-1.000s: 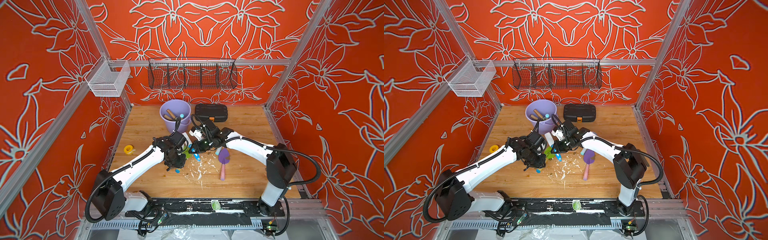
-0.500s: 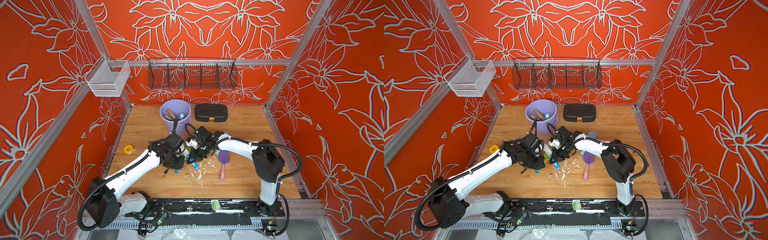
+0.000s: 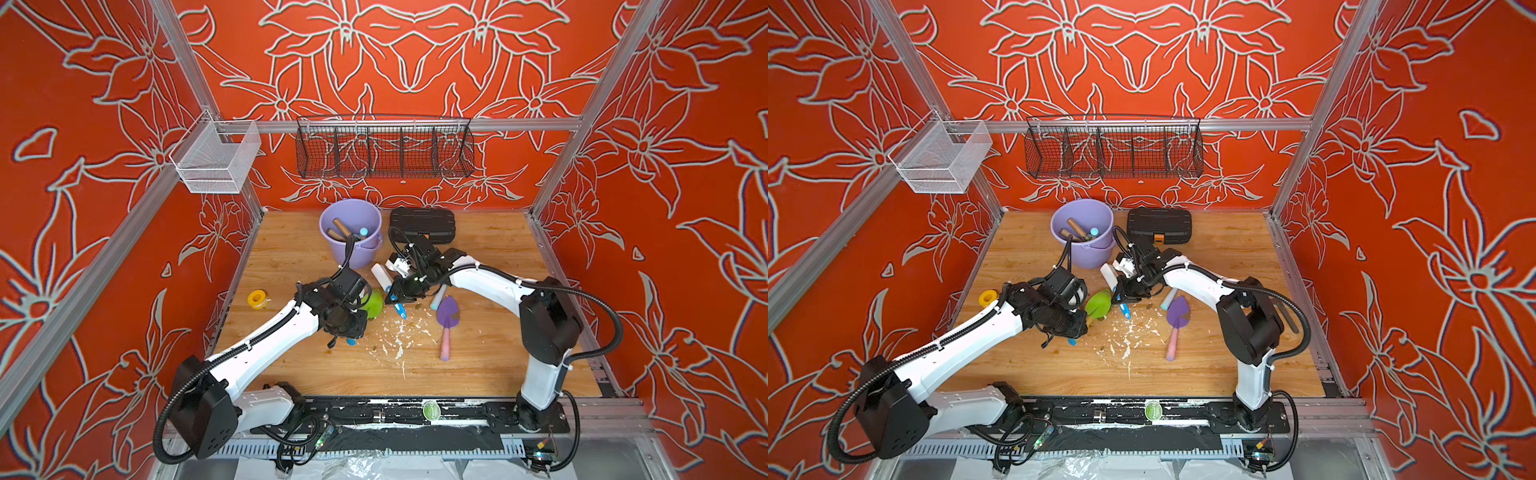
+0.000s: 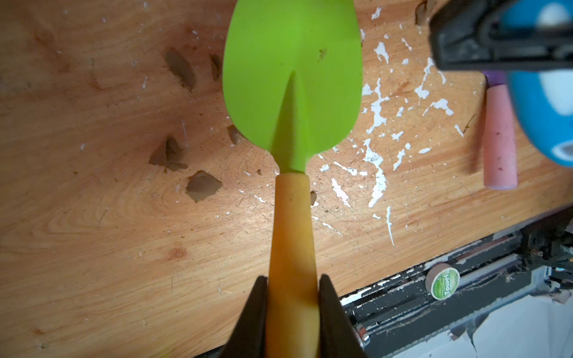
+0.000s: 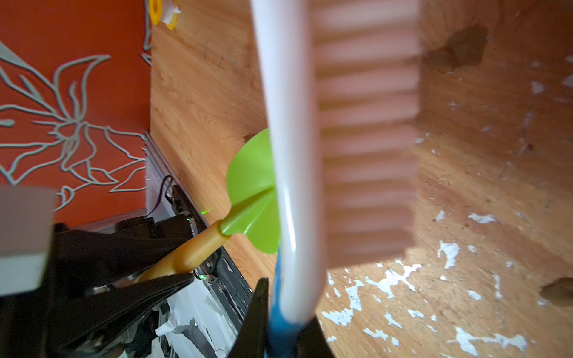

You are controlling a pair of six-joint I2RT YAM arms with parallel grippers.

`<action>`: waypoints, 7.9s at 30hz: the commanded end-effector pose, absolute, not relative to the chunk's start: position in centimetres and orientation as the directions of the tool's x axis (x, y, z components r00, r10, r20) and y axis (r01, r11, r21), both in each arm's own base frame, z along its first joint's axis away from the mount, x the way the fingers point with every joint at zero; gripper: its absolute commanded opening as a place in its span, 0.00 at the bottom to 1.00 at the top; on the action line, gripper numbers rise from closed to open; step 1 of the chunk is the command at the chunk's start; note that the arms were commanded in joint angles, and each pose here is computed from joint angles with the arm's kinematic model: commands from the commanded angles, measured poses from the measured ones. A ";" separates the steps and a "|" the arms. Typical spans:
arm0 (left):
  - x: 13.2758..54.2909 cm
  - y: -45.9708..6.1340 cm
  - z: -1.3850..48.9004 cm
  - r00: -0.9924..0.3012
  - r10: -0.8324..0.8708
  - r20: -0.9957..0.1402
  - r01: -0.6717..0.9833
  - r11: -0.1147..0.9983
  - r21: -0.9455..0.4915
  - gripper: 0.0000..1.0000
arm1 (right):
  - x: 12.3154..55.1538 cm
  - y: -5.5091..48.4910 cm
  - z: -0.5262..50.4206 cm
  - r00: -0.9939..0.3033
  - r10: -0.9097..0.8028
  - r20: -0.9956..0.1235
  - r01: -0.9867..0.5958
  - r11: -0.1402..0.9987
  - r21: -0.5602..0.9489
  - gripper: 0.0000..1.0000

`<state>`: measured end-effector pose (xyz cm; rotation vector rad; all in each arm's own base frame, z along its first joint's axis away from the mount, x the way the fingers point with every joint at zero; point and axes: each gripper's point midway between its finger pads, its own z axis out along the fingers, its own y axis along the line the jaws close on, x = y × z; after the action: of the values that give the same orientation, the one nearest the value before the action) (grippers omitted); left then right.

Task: Brush the soil off the hand trowel and place it into the bucket
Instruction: Brush off the soil from the hand trowel, then place the hand trowel in the bucket, then adjust the brush.

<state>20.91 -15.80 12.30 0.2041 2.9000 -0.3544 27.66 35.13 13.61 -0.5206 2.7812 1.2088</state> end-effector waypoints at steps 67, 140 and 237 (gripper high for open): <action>23.9 -17.1 22.6 -0.978 -0.199 0.057 -0.087 0.146 -0.985 0.00 | 28.5 34.1 19.1 -0.983 0.101 -0.154 -0.162 -0.076 0.984 0.00; 45.6 -10.8 23.0 -0.913 -0.187 -0.362 -0.095 0.961 -0.258 0.19 | 24.7 30.6 21.5 -0.954 -0.027 -0.300 -0.290 0.350 0.891 0.00; 34.8 -24.4 21.2 -0.965 -0.240 -0.109 -0.042 0.547 -0.836 0.00 | 25.6 28.9 23.4 -0.797 -0.046 -0.603 -0.451 0.710 0.541 0.53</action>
<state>34.63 -24.44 20.69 -0.2197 2.5732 -1.3766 25.56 28.84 23.01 -0.3240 2.3592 1.0209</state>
